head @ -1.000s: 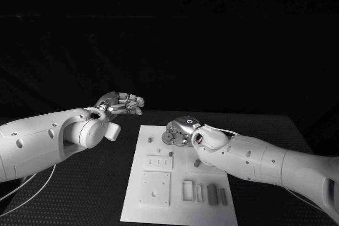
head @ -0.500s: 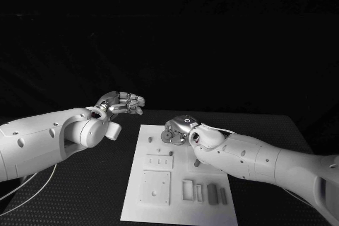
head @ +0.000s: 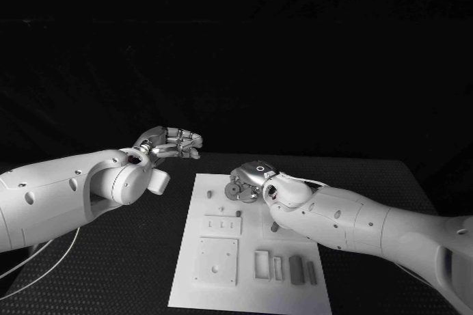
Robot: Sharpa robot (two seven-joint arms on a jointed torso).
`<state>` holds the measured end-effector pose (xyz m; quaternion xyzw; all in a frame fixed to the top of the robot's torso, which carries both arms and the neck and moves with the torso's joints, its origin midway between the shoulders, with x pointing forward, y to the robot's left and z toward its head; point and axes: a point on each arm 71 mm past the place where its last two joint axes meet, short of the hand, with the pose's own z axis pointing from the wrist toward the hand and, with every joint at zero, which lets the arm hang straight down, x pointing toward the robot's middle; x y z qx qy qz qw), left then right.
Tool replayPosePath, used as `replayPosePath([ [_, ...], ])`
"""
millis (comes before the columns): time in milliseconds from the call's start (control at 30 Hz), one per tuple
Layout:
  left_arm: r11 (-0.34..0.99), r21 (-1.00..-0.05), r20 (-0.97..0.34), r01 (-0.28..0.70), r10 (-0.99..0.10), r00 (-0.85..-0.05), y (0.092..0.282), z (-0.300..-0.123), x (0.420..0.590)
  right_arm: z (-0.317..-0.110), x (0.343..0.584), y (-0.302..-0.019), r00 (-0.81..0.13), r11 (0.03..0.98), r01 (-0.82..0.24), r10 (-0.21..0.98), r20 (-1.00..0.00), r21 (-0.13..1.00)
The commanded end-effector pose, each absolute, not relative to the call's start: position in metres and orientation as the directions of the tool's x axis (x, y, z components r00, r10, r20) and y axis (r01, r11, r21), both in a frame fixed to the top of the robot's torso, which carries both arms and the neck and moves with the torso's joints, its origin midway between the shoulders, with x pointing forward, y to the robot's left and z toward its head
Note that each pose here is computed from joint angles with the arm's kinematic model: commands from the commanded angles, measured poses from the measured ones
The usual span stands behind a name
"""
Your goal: Assemble the parts on the task board
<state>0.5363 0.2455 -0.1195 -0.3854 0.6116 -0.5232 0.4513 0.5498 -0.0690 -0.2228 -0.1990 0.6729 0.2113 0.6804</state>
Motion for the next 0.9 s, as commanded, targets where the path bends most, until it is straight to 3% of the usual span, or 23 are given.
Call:
replayPosePath([
  [33,0.154,-0.988,-0.152,0.017,-0.942,-0.3,0.2439,-0.1172,0.5365,-0.2256,0.5503,-0.0693,-0.001,0.834,-0.552,-0.015,-1.0,-0.012],
  [900,0.154,-0.988,-0.152,0.017,-0.942,-0.298,0.2442,-0.1169,0.5366,-0.2319,0.5513,-0.0725,-0.04,0.845,-0.535,-0.017,-0.999,0.007],
])
